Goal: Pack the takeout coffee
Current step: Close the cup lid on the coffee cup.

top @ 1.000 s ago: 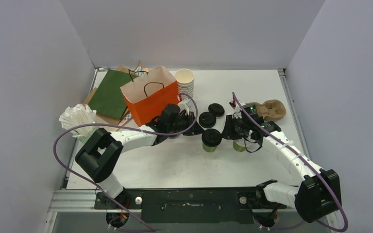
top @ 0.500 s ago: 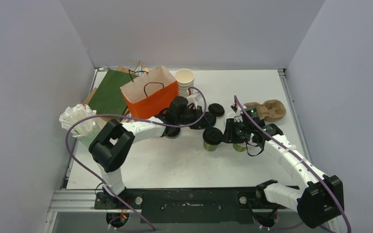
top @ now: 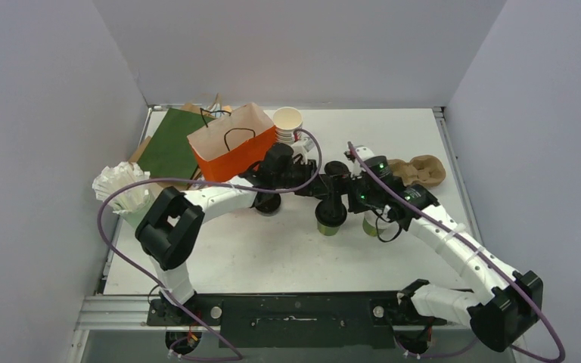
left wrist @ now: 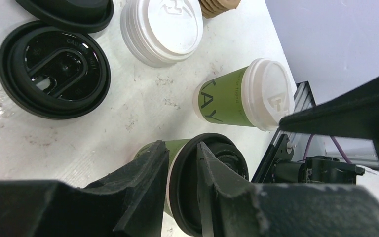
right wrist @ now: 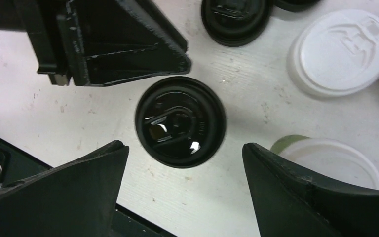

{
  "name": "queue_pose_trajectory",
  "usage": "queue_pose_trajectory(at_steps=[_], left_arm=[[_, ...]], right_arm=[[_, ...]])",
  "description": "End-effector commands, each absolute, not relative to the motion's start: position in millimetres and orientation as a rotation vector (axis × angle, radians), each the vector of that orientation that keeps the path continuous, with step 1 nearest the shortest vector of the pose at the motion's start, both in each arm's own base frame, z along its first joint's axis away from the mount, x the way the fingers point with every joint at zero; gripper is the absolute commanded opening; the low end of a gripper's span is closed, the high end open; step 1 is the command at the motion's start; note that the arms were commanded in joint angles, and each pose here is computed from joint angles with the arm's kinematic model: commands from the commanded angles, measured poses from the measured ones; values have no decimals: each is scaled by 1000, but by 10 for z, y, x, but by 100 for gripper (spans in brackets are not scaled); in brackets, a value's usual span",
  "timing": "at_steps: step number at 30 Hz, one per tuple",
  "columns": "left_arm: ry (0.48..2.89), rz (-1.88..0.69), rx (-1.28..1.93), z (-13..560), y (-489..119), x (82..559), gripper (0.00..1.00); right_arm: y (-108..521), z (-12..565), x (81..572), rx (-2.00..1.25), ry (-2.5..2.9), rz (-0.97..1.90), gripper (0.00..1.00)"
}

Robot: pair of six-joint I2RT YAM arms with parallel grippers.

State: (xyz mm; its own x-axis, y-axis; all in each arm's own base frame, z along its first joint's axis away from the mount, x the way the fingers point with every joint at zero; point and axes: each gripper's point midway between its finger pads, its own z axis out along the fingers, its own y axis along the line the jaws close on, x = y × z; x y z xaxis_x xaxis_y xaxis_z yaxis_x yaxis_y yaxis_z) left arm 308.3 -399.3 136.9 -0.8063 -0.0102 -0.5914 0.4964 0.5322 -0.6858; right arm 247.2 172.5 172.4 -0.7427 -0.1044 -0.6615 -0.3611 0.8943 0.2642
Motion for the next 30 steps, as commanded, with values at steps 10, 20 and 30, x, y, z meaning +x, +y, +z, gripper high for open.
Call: queue_pose_trajectory(at_steps=[10, 20, 30], left_arm=[[2077, -1209, 274, 1856, -3451, 2830, 37], [2078, -1402, 179, 1693, -3433, 2535, 39], [2067, -1518, 180, 1578, -3579, 2507, 32]], right_arm=[[1994, 1725, 2618, -390, 2356, 261, 95], [1799, 1772, 2745, -244, 2331, 409, 69], [1830, 1684, 2724, -240, 2350, 582, 52]])
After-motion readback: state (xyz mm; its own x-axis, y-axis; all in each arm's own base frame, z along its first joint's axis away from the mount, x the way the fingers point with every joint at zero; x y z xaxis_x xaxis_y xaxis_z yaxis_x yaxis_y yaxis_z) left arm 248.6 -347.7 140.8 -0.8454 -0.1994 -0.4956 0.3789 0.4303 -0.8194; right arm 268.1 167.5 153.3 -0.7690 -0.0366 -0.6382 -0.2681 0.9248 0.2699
